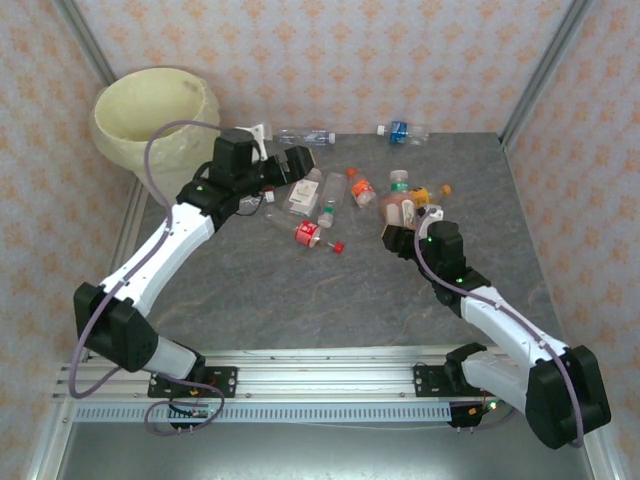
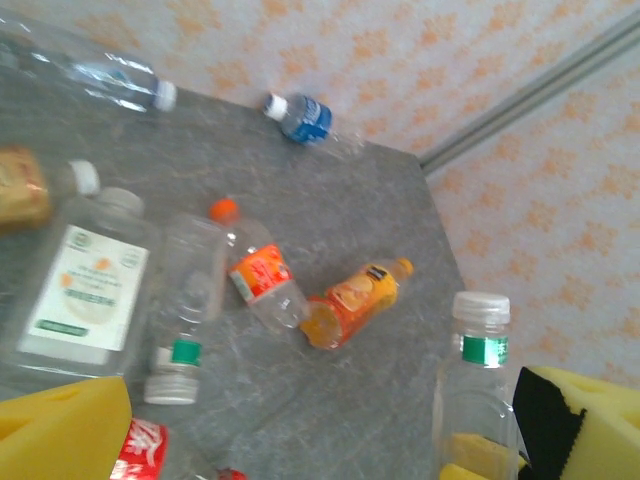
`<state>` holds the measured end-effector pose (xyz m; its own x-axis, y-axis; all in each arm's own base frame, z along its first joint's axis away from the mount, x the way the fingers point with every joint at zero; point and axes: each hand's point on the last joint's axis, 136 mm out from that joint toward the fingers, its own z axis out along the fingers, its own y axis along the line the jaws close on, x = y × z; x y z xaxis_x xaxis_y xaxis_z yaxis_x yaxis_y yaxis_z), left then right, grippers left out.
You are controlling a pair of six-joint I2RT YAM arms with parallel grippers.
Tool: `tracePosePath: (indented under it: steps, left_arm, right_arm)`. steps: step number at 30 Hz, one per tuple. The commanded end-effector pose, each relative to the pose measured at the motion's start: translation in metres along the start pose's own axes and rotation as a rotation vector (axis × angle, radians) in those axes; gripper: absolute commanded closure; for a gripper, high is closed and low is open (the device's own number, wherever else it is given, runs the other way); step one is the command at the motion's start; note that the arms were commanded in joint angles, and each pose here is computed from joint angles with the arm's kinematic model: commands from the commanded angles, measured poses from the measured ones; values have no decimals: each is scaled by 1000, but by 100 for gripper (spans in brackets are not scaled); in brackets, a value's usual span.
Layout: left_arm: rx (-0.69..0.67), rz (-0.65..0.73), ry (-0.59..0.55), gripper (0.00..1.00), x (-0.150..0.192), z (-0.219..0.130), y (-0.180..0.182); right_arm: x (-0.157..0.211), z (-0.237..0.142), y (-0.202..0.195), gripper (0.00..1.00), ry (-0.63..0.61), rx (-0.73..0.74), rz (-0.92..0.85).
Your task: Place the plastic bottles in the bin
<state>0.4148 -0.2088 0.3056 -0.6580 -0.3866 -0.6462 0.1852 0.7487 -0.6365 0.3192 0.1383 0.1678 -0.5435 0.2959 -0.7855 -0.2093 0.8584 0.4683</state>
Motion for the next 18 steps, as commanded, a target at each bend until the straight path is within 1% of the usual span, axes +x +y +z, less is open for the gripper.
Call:
tracePosePath:
  steps: [1, 5, 9, 11, 13, 18]
  left_arm:
    - [114, -19, 57, 0, 20, 26, -22]
    - [199, -25, 121, 0, 43, 46, -44]
    - [261, -19, 177, 0, 61, 60, -61]
    - [232, -18, 191, 0, 68, 66, -60]
    - [167, -45, 208, 0, 75, 74, -50]
    - [174, -117, 258, 0, 98, 88, -49]
  right_arm:
    - [-12, 2, 40, 66, -18, -197, -31]
    - [-11, 8, 60, 66, 26, -281, -41]
    - [-10, 17, 72, 66, 57, -314, -59]
    - [-10, 18, 81, 66, 60, -334, -88]
    - [-3, 24, 87, 65, 80, -340, -125]
    - [3, 35, 91, 65, 81, -312, -151]
